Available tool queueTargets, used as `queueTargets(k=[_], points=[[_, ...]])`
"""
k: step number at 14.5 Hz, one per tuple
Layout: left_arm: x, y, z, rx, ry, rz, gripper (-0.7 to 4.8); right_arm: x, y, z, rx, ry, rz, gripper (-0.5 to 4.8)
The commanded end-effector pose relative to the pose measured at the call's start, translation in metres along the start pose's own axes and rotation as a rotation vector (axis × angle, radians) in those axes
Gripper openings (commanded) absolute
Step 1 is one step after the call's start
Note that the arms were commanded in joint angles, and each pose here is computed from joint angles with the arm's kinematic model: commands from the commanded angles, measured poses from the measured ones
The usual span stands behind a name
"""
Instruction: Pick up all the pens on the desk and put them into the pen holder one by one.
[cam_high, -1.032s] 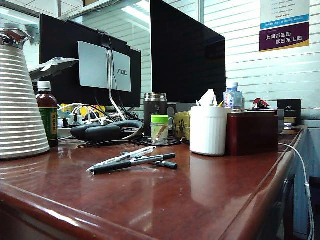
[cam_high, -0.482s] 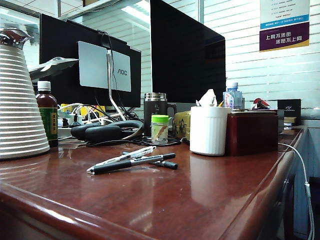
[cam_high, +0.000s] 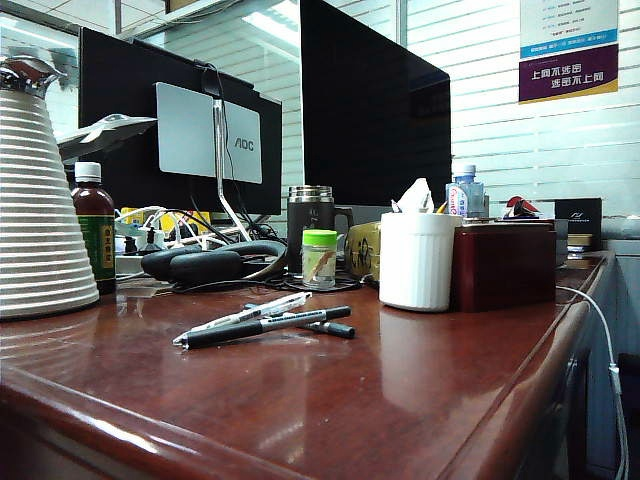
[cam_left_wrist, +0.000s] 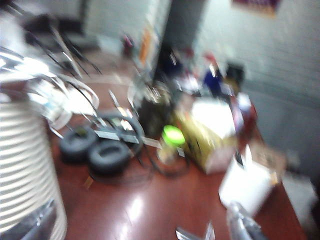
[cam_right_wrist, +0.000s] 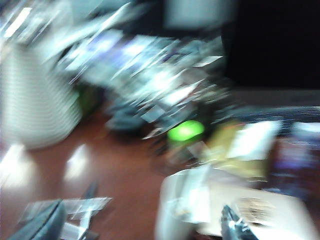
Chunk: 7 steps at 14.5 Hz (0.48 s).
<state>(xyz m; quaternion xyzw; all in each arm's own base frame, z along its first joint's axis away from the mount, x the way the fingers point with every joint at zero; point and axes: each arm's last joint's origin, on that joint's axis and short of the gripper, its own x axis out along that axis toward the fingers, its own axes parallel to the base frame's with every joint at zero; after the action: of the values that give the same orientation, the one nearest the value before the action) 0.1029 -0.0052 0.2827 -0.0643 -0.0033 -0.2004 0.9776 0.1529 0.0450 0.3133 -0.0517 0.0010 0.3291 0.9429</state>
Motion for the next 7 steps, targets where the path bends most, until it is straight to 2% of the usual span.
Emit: queueTargets(k=[1, 4, 5, 7], points=[[0.024, -0.003, -0.002, 0.061, 0.104, -0.064, 4.79, 0.049, 0.012, -0.002, -0.106, 0.103, 0.114, 4.00], [0.052, -0.025, -0.019, 0.169, 0.248, -0.125, 4.79, 0.101, 0.027, -0.024, -0.138, 0.249, 0.234, 4.00], [0.059, -0.031, -0.025, 0.175, 0.291, -0.123, 4.79, 0.112, 0.029, -0.029, -0.158, 0.285, 0.261, 3.99], [0.075, -0.047, -0.046, 0.207, 0.453, -0.126, 4.79, 0.142, 0.035, -0.045, -0.192, 0.366, 0.325, 3.98]])
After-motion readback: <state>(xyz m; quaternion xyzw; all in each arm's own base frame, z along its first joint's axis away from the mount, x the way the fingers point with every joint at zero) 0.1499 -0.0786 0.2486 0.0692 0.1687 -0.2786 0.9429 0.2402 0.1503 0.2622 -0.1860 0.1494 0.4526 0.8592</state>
